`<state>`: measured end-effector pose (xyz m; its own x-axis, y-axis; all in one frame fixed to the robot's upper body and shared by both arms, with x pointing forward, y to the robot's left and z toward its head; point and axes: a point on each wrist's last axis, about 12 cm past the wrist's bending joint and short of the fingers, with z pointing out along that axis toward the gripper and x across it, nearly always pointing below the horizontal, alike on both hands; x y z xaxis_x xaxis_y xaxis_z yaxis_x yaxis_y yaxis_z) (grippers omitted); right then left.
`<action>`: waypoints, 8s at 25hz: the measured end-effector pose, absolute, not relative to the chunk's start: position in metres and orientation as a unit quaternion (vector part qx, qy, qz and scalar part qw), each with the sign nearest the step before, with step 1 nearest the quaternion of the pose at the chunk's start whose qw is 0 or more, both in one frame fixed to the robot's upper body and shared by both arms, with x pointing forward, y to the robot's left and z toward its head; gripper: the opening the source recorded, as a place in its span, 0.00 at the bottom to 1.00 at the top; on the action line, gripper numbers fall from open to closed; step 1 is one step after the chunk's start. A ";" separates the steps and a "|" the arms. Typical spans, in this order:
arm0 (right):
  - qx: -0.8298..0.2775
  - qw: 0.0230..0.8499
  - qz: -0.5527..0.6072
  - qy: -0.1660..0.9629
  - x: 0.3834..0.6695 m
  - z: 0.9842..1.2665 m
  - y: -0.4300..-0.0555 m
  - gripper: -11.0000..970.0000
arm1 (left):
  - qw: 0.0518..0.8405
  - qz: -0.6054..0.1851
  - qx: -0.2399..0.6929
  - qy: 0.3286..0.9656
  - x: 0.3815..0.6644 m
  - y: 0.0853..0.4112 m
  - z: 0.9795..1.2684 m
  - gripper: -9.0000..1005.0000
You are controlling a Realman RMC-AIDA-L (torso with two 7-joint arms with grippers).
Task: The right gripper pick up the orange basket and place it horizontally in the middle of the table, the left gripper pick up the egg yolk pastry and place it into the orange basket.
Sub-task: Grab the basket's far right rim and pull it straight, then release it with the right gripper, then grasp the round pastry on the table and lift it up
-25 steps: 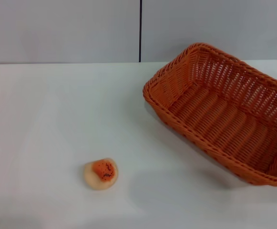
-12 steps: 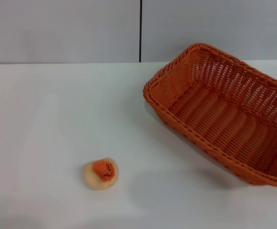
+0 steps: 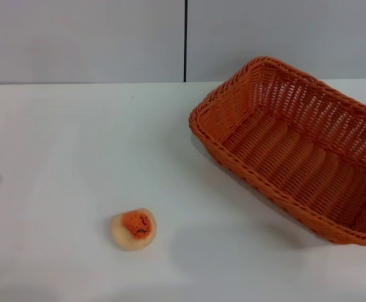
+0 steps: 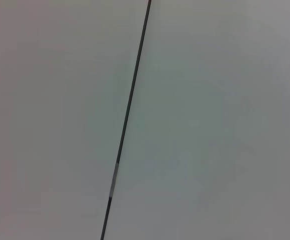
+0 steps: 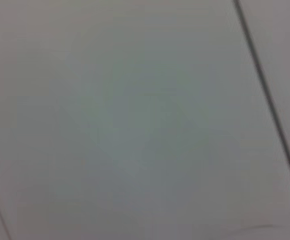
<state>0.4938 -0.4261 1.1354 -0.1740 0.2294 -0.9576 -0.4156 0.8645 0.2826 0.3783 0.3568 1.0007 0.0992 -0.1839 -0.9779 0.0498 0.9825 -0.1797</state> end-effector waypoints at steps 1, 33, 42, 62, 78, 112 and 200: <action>-0.069 0.612 0.261 0.743 0.501 1.148 -0.425 0.81 | 0.739 -0.079 -0.050 0.667 0.380 0.357 1.001 0.80; -0.222 0.250 0.196 0.922 0.613 1.152 -0.315 0.81 | 0.717 -0.059 -0.064 0.691 0.362 0.363 0.992 0.79; -0.242 0.231 0.192 0.923 0.615 1.140 -0.299 0.81 | 0.719 -0.058 -0.063 0.690 0.363 0.364 0.993 0.79; -0.324 0.220 0.161 0.906 0.621 1.155 -0.271 0.33 | 0.724 -0.056 -0.065 0.684 0.360 0.365 0.995 0.79; -0.594 0.231 0.112 0.762 0.632 1.179 -0.217 0.22 | 0.740 -0.026 -0.030 0.671 0.325 0.363 0.999 0.79; -0.726 0.320 0.100 0.601 0.617 1.168 -0.215 0.18 | 0.760 -0.027 -0.029 0.649 0.310 0.358 1.005 0.78; -0.124 0.728 0.339 0.583 0.443 1.146 -0.388 0.47 | 0.521 -0.328 0.323 0.719 0.395 0.285 0.978 0.31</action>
